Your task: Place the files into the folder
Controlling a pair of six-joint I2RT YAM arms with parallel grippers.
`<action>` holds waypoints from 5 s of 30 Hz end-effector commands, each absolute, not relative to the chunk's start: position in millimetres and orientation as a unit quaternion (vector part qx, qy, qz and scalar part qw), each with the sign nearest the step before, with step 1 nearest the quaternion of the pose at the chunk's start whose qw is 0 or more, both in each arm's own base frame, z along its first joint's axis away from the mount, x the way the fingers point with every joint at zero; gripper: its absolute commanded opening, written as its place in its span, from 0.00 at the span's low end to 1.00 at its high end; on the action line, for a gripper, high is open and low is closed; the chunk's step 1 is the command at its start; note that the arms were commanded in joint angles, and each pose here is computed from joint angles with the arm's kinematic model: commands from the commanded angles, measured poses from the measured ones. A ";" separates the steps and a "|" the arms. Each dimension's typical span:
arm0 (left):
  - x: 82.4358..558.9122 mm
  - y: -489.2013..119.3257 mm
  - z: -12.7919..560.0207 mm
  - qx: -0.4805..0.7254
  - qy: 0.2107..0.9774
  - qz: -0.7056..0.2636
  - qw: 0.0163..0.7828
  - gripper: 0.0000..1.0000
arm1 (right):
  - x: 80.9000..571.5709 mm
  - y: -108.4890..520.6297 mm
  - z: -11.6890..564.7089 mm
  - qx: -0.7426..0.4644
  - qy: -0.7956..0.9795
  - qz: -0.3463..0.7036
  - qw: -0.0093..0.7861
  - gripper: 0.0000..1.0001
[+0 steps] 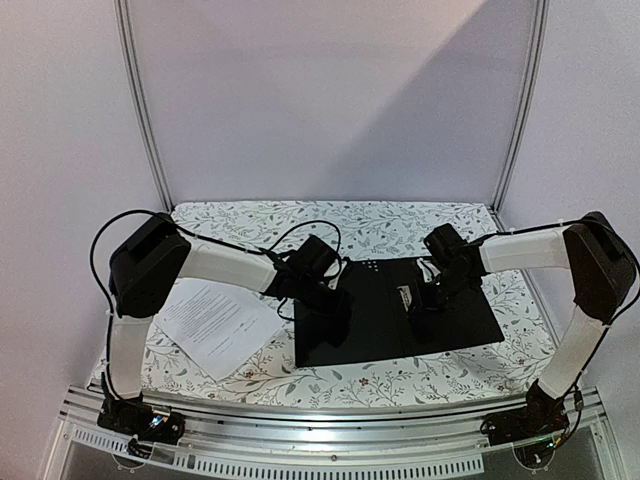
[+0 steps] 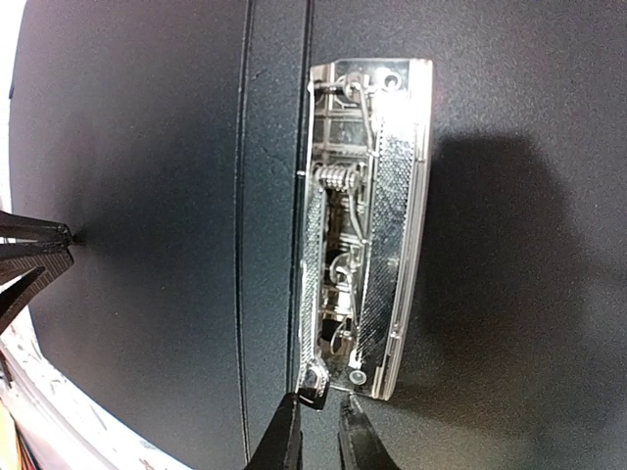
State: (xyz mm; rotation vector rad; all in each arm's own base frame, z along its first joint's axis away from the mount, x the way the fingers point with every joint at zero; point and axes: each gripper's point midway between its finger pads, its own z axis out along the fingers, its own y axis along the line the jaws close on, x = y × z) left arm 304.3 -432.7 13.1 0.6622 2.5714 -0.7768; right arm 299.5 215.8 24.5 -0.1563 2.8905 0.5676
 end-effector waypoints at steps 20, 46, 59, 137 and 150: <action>288.6 -418.3 -24.6 0.242 0.930 -0.238 0.137 0.12 | 287.1 210.1 -4.6 -0.036 0.980 0.188 0.056 0.05; 286.0 -419.8 -27.5 0.251 0.929 -0.240 0.131 0.10 | 296.3 214.7 -13.2 -0.008 0.973 0.226 0.051 0.06; 284.9 -420.0 -29.8 0.253 0.929 -0.240 0.127 0.09 | 298.3 209.2 -17.0 0.011 0.971 0.233 0.055 0.00; 355.1 -323.1 169.7 0.201 0.852 -0.045 0.481 1.00 | 344.6 19.8 0.8 0.134 0.970 -0.057 0.192 0.78; 376.4 -322.1 114.6 0.220 0.891 0.032 0.395 0.99 | 264.2 49.8 -24.0 0.163 0.978 0.057 0.121 0.82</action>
